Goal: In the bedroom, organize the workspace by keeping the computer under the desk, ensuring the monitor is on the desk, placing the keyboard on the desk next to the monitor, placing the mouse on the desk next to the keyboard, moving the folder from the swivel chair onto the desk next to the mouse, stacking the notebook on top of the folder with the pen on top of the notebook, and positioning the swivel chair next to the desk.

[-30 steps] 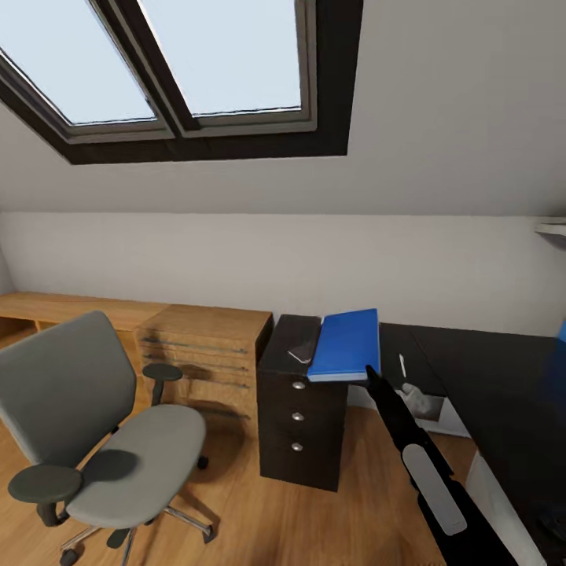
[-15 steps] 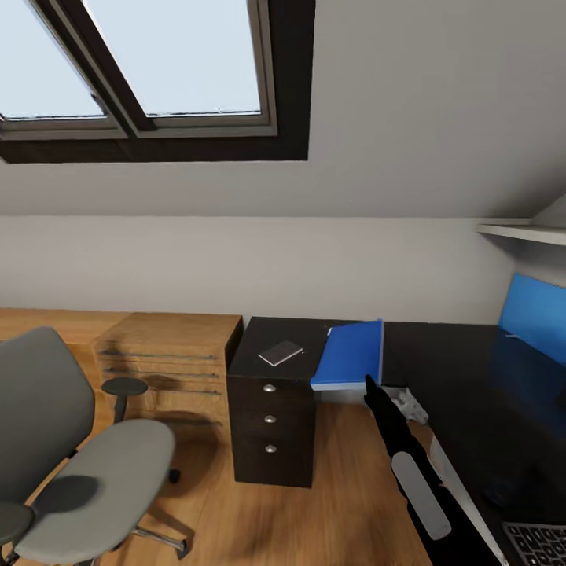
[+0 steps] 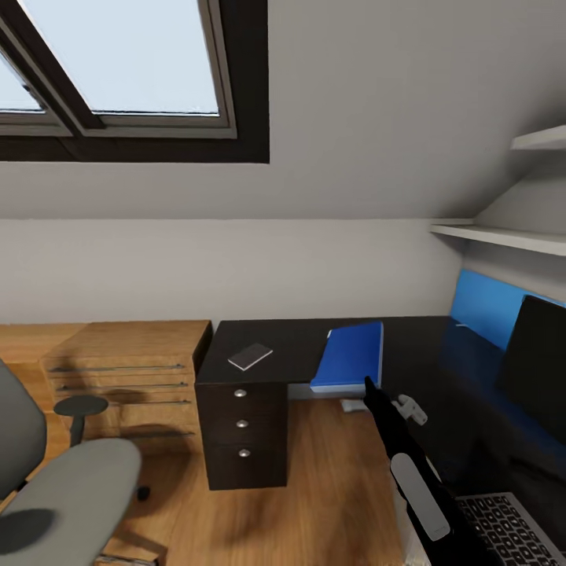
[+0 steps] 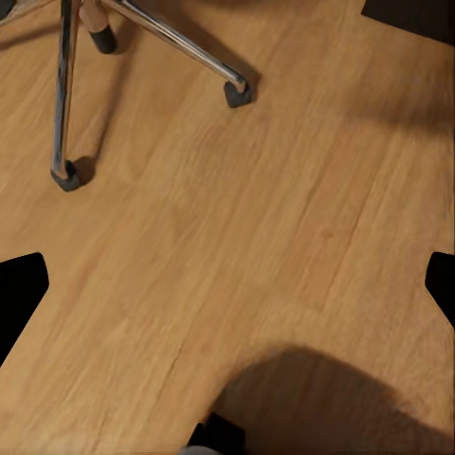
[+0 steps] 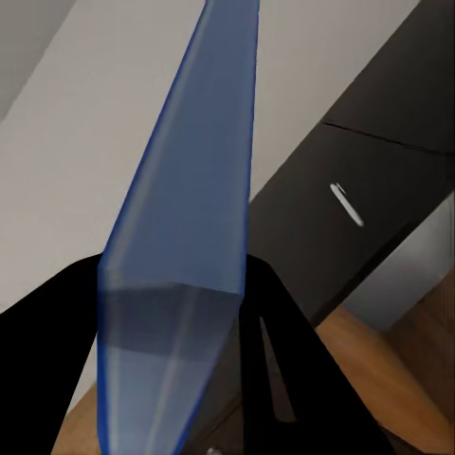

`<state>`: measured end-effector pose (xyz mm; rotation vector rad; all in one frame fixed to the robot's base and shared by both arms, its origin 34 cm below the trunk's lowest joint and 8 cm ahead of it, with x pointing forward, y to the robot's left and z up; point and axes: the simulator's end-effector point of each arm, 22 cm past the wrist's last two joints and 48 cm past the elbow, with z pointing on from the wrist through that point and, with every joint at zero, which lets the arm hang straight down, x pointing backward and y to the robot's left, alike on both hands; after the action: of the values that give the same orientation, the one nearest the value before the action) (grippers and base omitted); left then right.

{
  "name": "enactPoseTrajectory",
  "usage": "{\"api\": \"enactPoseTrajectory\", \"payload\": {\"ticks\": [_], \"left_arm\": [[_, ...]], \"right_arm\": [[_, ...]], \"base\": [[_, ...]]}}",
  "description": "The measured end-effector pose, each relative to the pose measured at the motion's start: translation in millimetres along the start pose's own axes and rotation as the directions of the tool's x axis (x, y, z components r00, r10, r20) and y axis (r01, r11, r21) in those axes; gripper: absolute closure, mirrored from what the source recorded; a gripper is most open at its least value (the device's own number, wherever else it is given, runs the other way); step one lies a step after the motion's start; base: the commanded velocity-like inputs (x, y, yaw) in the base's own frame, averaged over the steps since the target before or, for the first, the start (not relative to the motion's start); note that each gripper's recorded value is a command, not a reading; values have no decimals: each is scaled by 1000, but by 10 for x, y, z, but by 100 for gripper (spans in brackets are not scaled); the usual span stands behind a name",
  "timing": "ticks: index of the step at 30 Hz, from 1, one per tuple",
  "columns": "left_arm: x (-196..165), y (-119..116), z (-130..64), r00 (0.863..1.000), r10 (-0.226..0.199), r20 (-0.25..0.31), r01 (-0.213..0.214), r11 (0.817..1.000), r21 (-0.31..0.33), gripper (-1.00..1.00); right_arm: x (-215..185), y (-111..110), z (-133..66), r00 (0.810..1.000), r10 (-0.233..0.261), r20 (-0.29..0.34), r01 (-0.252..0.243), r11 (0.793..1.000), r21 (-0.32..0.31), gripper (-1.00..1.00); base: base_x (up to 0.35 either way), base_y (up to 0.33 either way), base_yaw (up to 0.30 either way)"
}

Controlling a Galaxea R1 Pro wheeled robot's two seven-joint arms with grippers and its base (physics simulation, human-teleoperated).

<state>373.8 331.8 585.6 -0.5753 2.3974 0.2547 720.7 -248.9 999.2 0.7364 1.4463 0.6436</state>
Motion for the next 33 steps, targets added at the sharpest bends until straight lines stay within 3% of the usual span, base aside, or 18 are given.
{"api": "enactPoseTrajectory", "payload": {"ticks": [15,23,33], "left_arm": [[-101,22,-168,1000,-18,-2,18,1000,-8,-100],[-130,42,-187,1000,-22,4,22,1000,-11,-100],[-132,48,-186,1000,-23,4,23,1000,-14,-100]], "right_arm": [[-27,28,-30,1000,-3,-20,4,1000,26,100],[-29,176,-35,1000,-4,-24,3,1000,-30,100],[-6,252,-40,1000,-2,-28,1,999,-48,100]], "base": [[0,0,-276],[0,0,-33],[0,0,0]]}}
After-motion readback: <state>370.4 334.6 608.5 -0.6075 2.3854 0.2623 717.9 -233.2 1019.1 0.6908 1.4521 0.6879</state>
